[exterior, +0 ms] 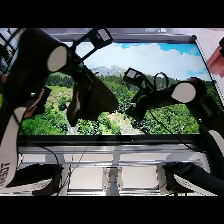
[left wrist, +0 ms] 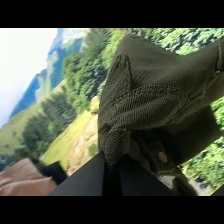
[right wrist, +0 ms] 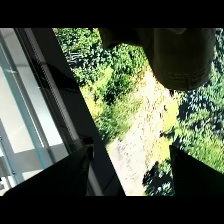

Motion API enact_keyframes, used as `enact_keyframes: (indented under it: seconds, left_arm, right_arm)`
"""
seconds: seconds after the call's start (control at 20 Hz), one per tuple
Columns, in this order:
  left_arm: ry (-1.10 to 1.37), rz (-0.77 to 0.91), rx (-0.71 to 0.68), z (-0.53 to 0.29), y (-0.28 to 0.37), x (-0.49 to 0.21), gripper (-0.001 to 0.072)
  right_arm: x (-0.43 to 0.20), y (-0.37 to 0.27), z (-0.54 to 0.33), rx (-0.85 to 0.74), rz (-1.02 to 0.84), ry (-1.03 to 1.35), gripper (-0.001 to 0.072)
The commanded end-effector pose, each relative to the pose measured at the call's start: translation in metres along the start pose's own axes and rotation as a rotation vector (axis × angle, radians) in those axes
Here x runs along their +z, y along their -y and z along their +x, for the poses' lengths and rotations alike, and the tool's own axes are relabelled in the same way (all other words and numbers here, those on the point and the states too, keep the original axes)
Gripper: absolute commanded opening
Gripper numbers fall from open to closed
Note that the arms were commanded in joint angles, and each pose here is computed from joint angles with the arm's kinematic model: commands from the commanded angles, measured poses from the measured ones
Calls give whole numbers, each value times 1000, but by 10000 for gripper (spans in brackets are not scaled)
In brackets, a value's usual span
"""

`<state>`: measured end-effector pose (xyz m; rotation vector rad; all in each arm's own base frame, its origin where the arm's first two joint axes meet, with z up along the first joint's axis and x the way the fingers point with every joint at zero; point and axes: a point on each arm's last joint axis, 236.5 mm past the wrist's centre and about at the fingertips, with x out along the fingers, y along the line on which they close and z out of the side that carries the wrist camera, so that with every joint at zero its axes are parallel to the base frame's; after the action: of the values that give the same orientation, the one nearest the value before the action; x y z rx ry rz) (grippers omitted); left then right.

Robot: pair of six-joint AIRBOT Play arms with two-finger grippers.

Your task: Fold the clothes and pants, and hang the long-sleeved shirts on hangers.

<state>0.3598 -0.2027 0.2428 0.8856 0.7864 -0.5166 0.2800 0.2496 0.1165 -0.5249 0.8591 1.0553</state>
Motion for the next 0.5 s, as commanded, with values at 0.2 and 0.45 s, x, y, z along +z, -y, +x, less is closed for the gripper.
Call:
enact_keyframes:
  seconds: [0.2,0.45]
  left_arm:
    - [-8,105,-50,-39,7,-26,51]
    - [20,202,-110,-68,20,-41,51]
  right_arm:
    - [13,4,29,26,-273,40,552]
    - [22,-30,45,148,-387,73,543]
